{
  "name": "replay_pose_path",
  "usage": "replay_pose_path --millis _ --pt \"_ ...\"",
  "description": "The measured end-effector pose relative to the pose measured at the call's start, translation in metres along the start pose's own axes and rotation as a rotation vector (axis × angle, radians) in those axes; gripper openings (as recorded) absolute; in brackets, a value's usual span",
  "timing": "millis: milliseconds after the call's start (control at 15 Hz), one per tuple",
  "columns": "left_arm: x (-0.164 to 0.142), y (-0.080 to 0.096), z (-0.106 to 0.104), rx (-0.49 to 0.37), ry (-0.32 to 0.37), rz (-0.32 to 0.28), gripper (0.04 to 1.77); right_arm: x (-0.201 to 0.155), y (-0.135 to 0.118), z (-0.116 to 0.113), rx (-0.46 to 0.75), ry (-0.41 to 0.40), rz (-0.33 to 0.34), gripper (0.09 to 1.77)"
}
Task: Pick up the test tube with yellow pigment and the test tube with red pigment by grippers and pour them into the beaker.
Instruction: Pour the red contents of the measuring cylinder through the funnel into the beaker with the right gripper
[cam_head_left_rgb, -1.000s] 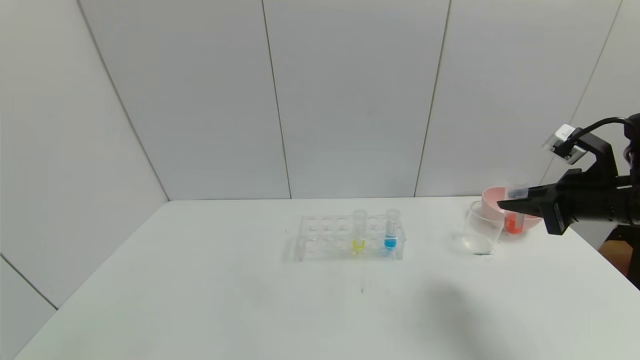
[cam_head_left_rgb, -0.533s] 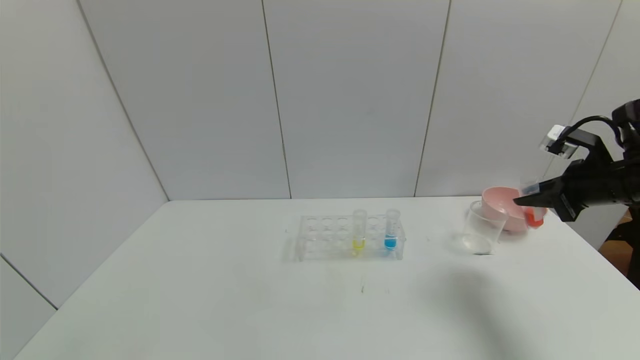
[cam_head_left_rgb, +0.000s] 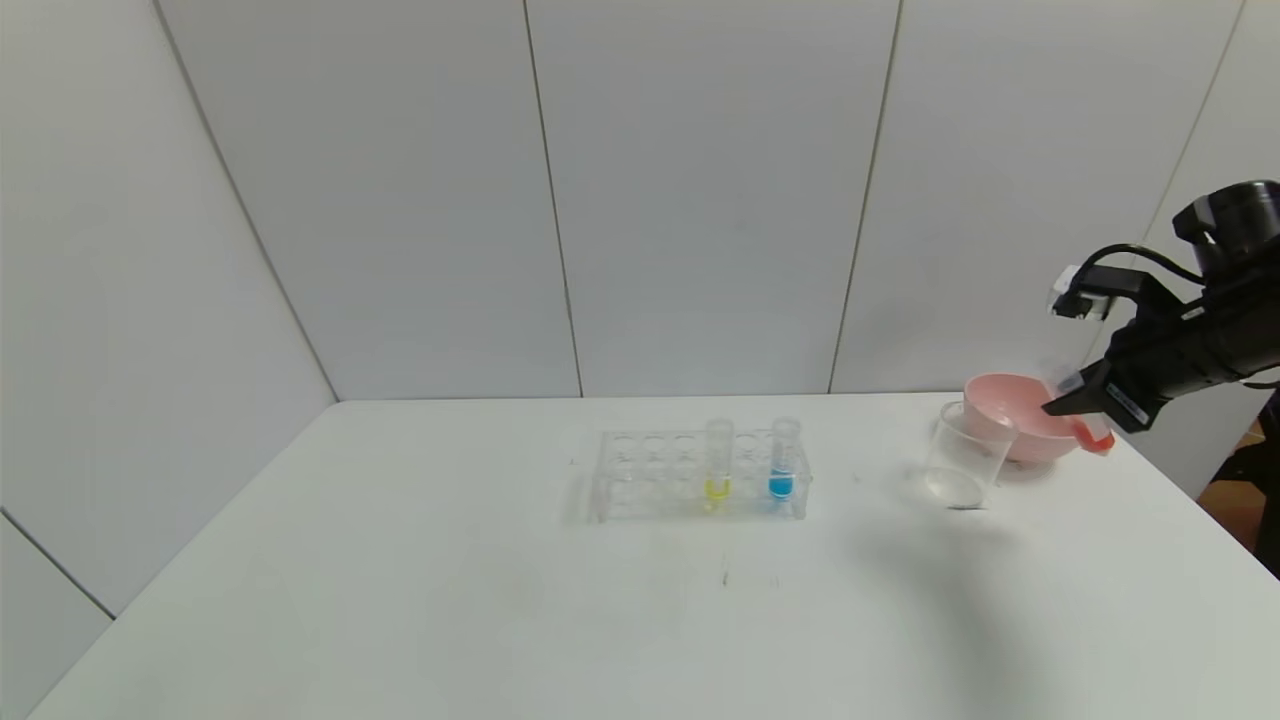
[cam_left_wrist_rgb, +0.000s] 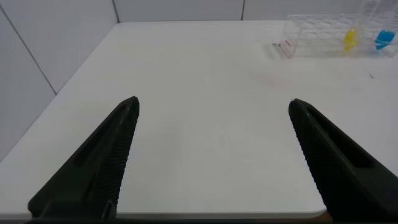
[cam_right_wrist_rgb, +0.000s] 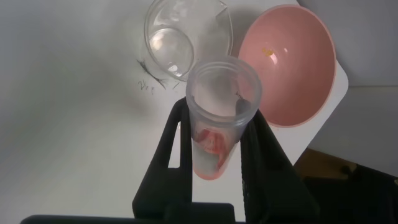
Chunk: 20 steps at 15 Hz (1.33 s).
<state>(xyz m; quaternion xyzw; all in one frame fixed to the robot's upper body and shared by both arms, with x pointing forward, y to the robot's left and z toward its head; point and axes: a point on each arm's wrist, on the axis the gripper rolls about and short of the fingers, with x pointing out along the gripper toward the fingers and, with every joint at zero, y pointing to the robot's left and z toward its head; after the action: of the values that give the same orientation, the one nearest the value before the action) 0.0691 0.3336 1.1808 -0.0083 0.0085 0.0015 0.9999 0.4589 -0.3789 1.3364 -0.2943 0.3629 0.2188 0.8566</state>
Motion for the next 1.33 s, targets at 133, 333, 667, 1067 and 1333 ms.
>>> replay_pose_path --millis 133,333,667,1067,1333 --pt "0.000 0.000 0.000 0.000 0.000 0.000 1.72 -0.002 -0.003 0.006 -0.006 0.050 0.014 0.51" --pt "0.000 0.000 0.000 0.000 0.000 0.000 1.72 -0.001 -0.009 0.014 -0.054 0.117 -0.014 0.51" --pt "0.000 0.000 0.000 0.000 0.000 0.000 1.72 0.016 -0.009 0.018 -0.124 0.151 -0.021 0.51" --pt "0.000 0.000 0.000 0.000 0.000 0.000 1.72 0.032 0.008 0.033 -0.209 0.265 -0.079 0.51" --pt "0.000 0.000 0.000 0.000 0.000 0.000 1.72 0.038 0.017 0.038 -0.236 0.319 -0.087 0.51"
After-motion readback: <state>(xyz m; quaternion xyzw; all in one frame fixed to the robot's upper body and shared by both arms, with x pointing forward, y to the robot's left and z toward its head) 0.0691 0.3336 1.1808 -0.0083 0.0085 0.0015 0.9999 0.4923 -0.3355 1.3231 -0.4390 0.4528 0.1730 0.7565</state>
